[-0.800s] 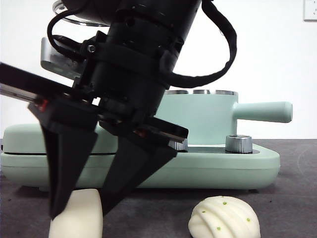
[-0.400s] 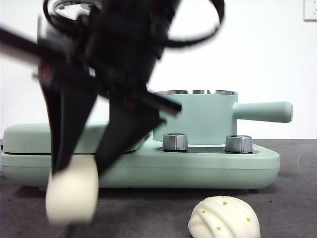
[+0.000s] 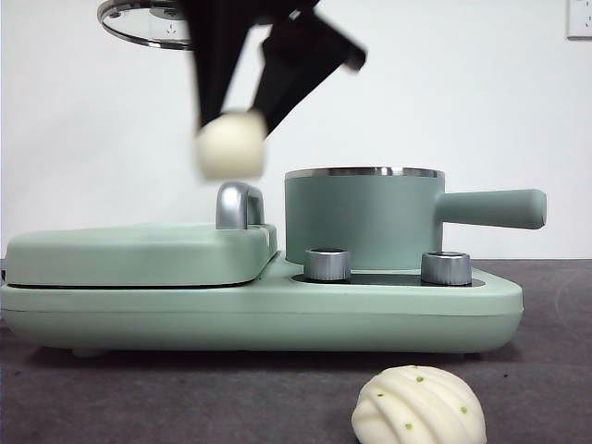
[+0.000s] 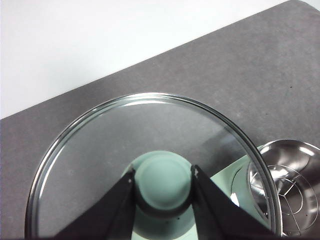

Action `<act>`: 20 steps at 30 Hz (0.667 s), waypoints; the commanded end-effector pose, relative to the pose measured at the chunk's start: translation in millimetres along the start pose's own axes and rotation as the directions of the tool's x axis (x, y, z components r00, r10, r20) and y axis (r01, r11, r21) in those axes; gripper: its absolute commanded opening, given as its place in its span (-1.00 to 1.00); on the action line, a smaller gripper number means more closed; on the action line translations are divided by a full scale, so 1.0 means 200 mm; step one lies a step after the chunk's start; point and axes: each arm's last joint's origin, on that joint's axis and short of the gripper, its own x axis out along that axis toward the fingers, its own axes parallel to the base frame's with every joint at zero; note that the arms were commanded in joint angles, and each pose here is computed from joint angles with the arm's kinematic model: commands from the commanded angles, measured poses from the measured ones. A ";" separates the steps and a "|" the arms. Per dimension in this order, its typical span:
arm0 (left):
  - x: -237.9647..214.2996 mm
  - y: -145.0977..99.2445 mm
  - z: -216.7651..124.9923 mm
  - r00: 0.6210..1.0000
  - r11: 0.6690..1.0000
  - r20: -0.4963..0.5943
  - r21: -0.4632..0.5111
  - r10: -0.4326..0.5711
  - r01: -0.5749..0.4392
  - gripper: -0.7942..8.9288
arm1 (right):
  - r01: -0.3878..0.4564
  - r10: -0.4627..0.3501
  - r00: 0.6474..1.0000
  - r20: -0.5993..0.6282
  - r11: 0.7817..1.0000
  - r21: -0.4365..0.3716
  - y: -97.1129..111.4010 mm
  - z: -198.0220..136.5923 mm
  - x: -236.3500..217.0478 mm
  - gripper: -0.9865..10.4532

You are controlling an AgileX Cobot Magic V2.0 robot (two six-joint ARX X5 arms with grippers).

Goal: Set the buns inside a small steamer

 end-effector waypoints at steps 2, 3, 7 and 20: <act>-0.06 0.00 0.05 0.998 1.000 0.068 0.027 0.007 -0.008 -0.81 | 0.055 -0.053 0.996 0.077 0.998 -0.026 -0.10 0.09 -0.12 -0.57; -0.06 0.00 0.05 0.998 1.000 0.068 0.027 0.007 -0.009 -0.81 | 0.061 -0.060 0.992 0.106 0.998 -0.007 -0.14 0.12 -0.16 -0.57; -0.07 0.00 0.05 0.998 1.000 0.067 0.025 0.010 -0.012 -0.81 | 0.086 -0.097 0.976 0.194 0.994 0.065 -0.30 0.20 -0.27 -0.57; -0.08 0.05 0.04 0.997 0.999 0.066 0.006 0.038 -0.038 -0.81 | 0.069 -0.107 0.979 0.176 0.976 0.208 -0.71 0.35 -0.12 -0.57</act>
